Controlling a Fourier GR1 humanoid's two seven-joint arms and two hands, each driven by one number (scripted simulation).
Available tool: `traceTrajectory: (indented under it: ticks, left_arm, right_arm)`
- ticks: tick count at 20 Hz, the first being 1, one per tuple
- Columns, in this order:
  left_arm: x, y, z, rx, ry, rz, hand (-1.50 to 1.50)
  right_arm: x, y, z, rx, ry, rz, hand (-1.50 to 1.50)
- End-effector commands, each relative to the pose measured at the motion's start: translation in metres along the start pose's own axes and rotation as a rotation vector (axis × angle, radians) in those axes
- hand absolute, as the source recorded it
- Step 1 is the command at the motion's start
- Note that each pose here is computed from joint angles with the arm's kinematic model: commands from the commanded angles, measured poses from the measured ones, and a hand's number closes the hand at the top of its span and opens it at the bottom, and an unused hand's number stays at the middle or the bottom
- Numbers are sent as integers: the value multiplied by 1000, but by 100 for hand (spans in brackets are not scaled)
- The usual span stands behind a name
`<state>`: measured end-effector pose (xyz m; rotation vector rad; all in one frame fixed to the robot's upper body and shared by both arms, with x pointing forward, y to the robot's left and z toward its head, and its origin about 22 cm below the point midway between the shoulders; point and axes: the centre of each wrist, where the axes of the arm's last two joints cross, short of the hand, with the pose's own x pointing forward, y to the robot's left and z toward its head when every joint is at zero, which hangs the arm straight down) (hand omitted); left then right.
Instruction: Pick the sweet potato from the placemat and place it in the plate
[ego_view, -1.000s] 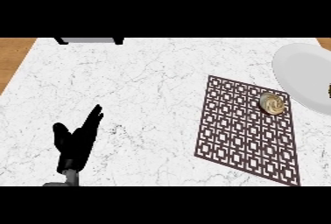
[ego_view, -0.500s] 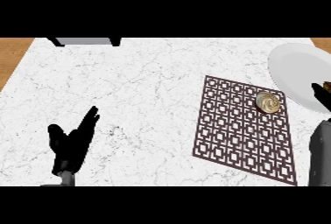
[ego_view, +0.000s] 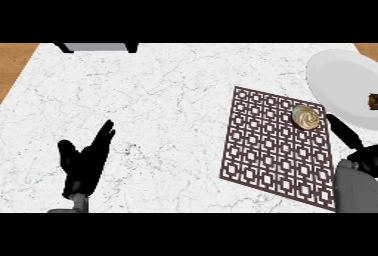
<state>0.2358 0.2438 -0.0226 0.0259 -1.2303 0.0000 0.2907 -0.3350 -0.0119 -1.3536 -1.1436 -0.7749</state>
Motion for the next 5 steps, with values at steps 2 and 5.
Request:
traceTrajectory:
  ticks: [2,5]
  left_arm:
    - [-25,-3,-1,-25,45,3,0]
    - [-9,6,11,11,37,-2,0]
  right_arm:
    - [-11,-8,26,7,43,21,-150]
    - [4,-8,35,-4,8,14,-150]
